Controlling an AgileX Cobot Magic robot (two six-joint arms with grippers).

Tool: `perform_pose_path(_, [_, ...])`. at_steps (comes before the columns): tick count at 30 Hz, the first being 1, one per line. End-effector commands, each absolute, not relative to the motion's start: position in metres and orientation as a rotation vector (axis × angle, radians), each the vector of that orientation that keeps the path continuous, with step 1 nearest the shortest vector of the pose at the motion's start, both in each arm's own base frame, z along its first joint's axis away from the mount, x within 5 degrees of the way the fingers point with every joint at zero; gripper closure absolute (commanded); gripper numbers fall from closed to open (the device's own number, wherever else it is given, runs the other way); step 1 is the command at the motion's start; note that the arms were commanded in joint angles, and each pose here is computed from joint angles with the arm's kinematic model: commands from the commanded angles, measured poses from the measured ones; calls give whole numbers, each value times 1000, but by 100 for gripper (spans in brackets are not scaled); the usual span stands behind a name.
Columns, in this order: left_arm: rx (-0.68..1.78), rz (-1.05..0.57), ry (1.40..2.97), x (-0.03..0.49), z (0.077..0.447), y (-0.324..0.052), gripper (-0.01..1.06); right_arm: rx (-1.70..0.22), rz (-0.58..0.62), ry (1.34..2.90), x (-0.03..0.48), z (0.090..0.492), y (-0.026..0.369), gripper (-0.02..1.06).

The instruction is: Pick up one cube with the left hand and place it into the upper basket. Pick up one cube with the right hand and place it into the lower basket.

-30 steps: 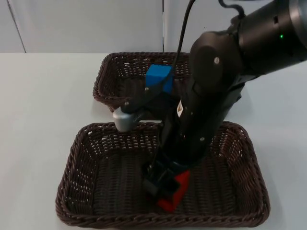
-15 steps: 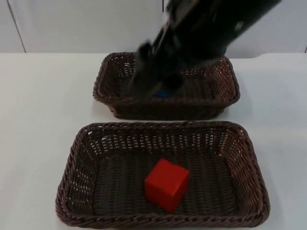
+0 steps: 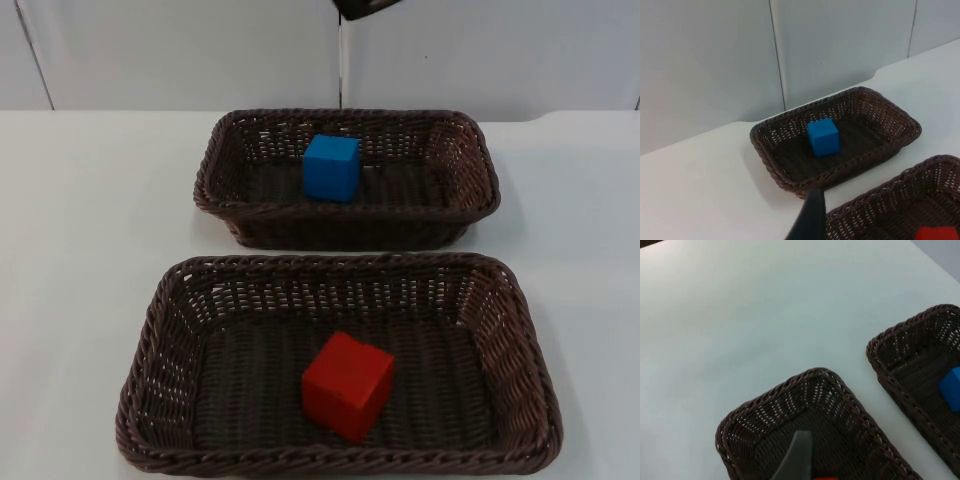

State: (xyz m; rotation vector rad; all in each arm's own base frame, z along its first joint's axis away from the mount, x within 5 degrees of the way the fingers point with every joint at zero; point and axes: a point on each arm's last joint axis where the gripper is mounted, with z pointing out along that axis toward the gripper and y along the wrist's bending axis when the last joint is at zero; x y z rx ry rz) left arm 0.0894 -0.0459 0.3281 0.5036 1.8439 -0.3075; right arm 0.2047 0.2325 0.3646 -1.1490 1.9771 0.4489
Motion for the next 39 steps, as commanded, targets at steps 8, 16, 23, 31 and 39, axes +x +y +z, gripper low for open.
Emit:
perform_pose_path(8, [494,-324,1847,88,327,-46,28,-1122,467,1914,180,372,209,26])
perform_pose_path(16, [505,-335,1867,84,325,-46,28,-1097,477,1871,159,376,185,26])
perform_pose_path(23, [540,-348,1874,62,324,-40,28,-1058,491,1840,136,369,160,26])
perform_pose_path(31, [543,-358,1783,32,327,-30,28,-1038,498,1812,113,359,134,26])
perform_pose_path(39, [582,-383,1800,11,320,-26,28,-990,530,1784,93,354,113,26])
